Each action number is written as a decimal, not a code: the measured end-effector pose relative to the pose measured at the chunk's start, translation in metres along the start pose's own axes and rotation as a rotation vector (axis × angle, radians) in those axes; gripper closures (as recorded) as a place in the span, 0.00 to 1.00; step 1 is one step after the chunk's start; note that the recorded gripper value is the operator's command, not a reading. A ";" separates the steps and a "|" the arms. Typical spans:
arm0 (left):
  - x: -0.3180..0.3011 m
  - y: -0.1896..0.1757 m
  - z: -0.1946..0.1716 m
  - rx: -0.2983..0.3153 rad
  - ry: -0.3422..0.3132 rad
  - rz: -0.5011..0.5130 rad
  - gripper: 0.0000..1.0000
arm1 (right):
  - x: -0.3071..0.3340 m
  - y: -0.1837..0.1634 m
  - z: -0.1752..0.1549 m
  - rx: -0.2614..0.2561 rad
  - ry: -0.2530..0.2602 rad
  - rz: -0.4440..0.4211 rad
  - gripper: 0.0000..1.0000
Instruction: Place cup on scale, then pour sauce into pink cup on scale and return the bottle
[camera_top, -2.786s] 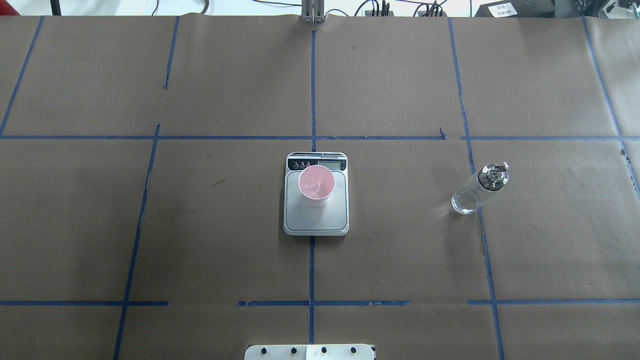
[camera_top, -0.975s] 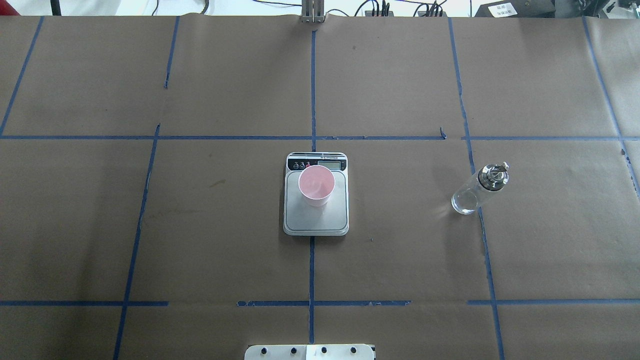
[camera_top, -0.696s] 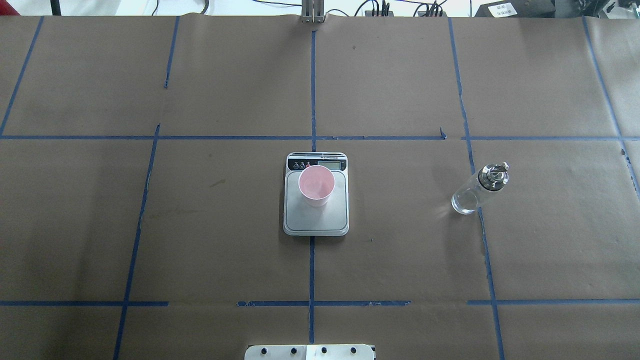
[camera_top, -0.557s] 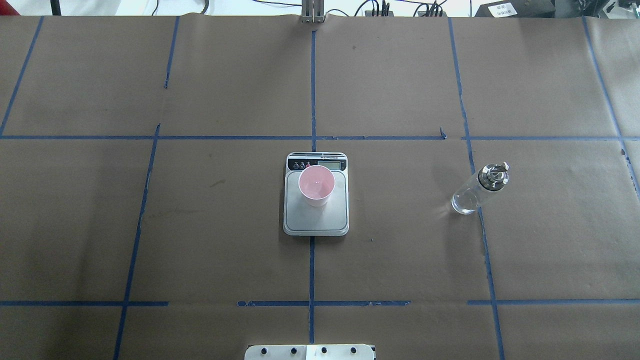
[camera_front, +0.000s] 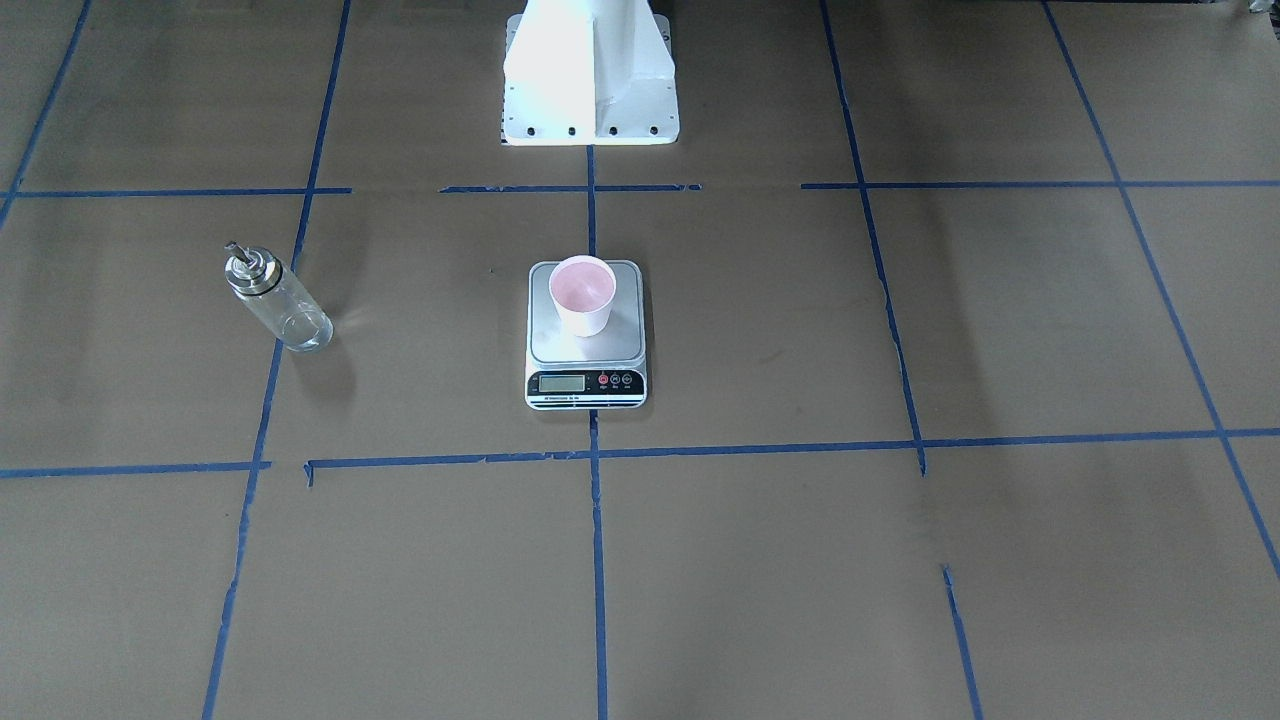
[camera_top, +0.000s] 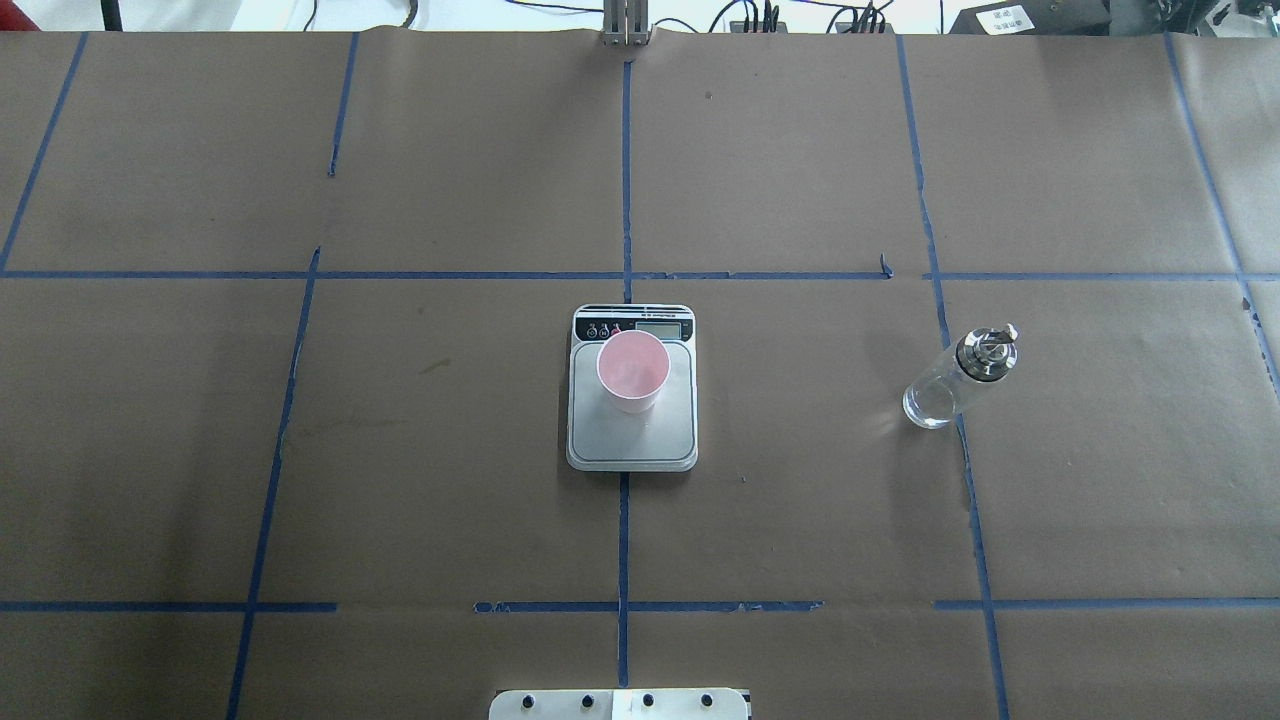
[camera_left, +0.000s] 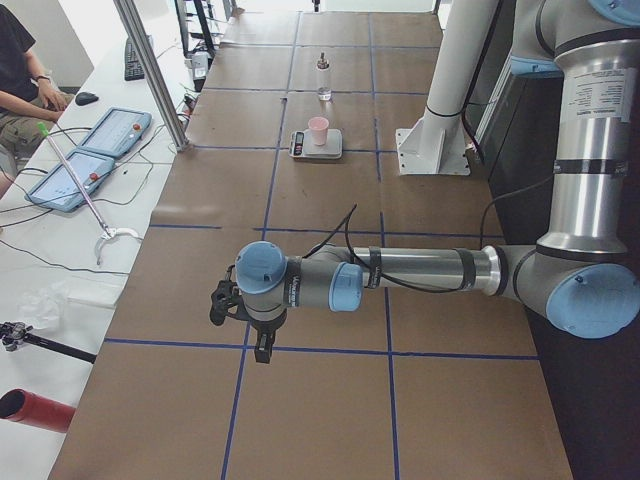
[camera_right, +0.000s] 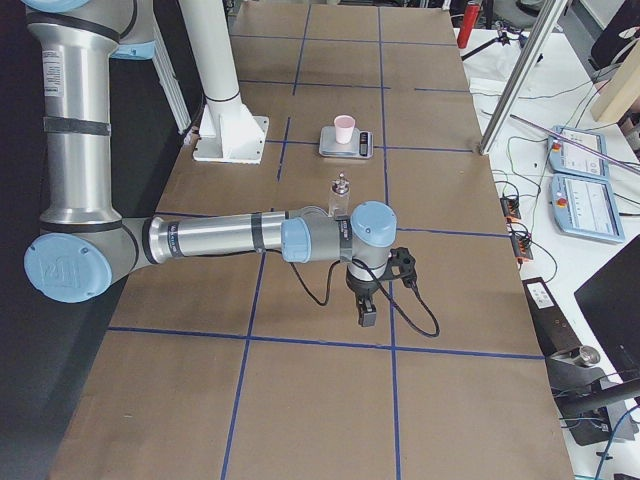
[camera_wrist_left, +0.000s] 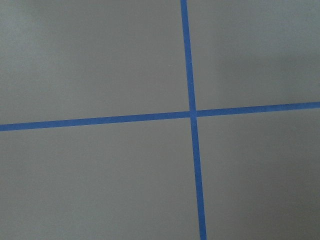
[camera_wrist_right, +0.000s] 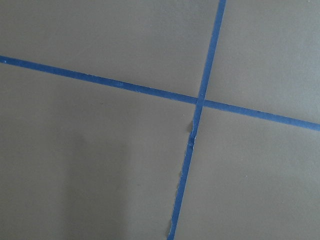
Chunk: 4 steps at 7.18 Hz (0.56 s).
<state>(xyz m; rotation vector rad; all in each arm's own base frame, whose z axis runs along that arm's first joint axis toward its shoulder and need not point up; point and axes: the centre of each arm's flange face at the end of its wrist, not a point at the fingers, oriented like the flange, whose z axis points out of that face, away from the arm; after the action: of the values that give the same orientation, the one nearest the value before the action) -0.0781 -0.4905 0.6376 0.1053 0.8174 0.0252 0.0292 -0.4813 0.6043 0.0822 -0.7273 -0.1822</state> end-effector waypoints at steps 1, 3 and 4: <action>0.004 0.000 -0.004 -0.009 0.000 -0.005 0.00 | 0.002 0.003 -0.001 0.000 -0.008 0.009 0.00; 0.002 0.004 -0.002 -0.019 -0.003 -0.011 0.00 | 0.005 0.009 -0.005 0.003 -0.038 0.029 0.00; 0.000 0.006 -0.001 -0.022 -0.004 -0.015 0.00 | 0.004 0.010 -0.007 0.004 -0.048 0.034 0.00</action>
<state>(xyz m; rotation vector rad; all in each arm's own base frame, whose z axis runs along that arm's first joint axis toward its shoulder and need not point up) -0.0783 -0.4845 0.6374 0.0787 0.8138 0.0202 0.0380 -0.4721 0.6033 0.0693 -0.7762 -0.1503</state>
